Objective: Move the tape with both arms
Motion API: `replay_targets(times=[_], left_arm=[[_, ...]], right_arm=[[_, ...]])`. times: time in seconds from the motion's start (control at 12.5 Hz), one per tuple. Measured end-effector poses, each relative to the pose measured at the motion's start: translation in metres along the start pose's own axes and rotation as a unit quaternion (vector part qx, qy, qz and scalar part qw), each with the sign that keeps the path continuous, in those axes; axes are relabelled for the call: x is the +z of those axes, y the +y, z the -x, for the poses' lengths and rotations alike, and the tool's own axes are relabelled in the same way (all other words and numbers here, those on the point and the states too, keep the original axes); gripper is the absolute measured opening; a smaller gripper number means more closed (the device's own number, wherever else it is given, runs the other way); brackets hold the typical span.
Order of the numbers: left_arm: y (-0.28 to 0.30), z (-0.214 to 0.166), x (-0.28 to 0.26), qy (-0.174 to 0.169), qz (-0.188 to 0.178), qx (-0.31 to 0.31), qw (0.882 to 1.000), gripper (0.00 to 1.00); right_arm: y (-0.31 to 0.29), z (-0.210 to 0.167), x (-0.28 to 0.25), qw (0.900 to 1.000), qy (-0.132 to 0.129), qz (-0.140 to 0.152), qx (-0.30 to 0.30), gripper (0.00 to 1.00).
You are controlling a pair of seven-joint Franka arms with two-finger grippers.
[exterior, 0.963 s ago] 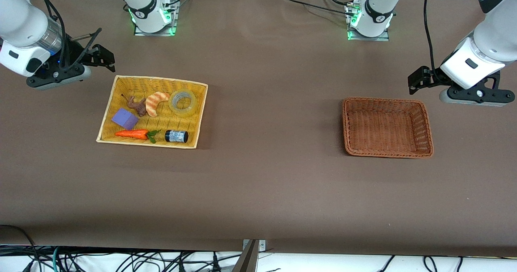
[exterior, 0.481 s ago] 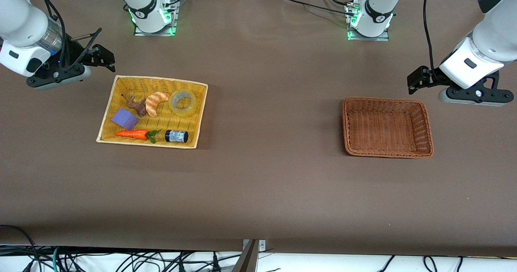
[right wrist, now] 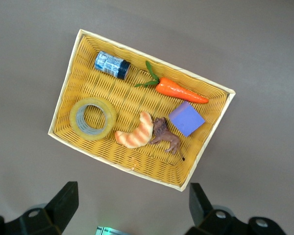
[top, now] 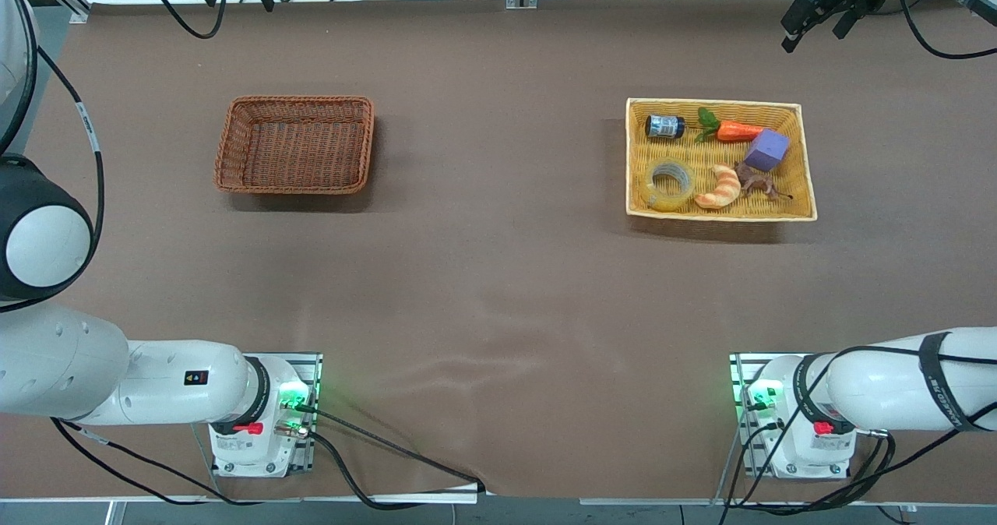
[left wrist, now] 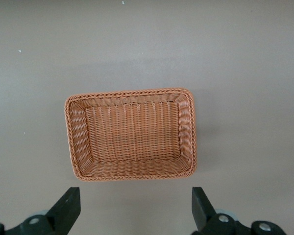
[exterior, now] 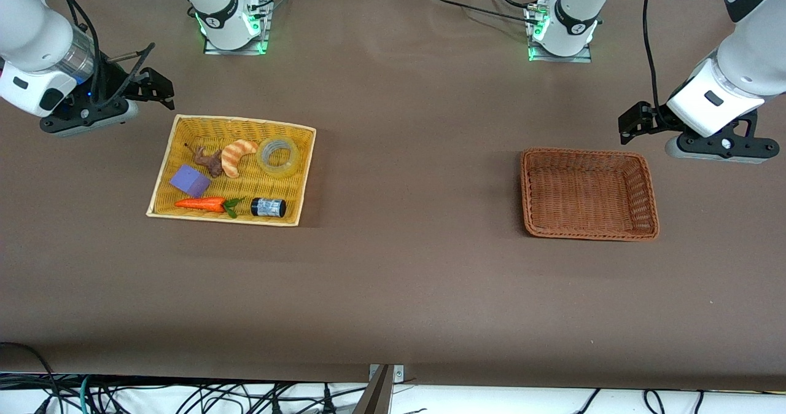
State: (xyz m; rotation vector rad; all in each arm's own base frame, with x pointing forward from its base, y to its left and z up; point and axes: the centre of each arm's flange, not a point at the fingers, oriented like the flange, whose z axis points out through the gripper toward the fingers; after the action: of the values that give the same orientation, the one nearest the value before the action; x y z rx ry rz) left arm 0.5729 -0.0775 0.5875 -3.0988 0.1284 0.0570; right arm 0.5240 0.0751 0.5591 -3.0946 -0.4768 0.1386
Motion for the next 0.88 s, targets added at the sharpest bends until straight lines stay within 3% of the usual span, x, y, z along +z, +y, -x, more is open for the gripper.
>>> replay_targets(times=[0.88], left_arm=[[0.001, 0.000, -0.001, 0.001, 0.000, 0.001, 1.000, 1.00]], right_arm=[[-0.017, -0.002, 0.026, 1.000, -0.016, 0.007, -0.001, 1.00]])
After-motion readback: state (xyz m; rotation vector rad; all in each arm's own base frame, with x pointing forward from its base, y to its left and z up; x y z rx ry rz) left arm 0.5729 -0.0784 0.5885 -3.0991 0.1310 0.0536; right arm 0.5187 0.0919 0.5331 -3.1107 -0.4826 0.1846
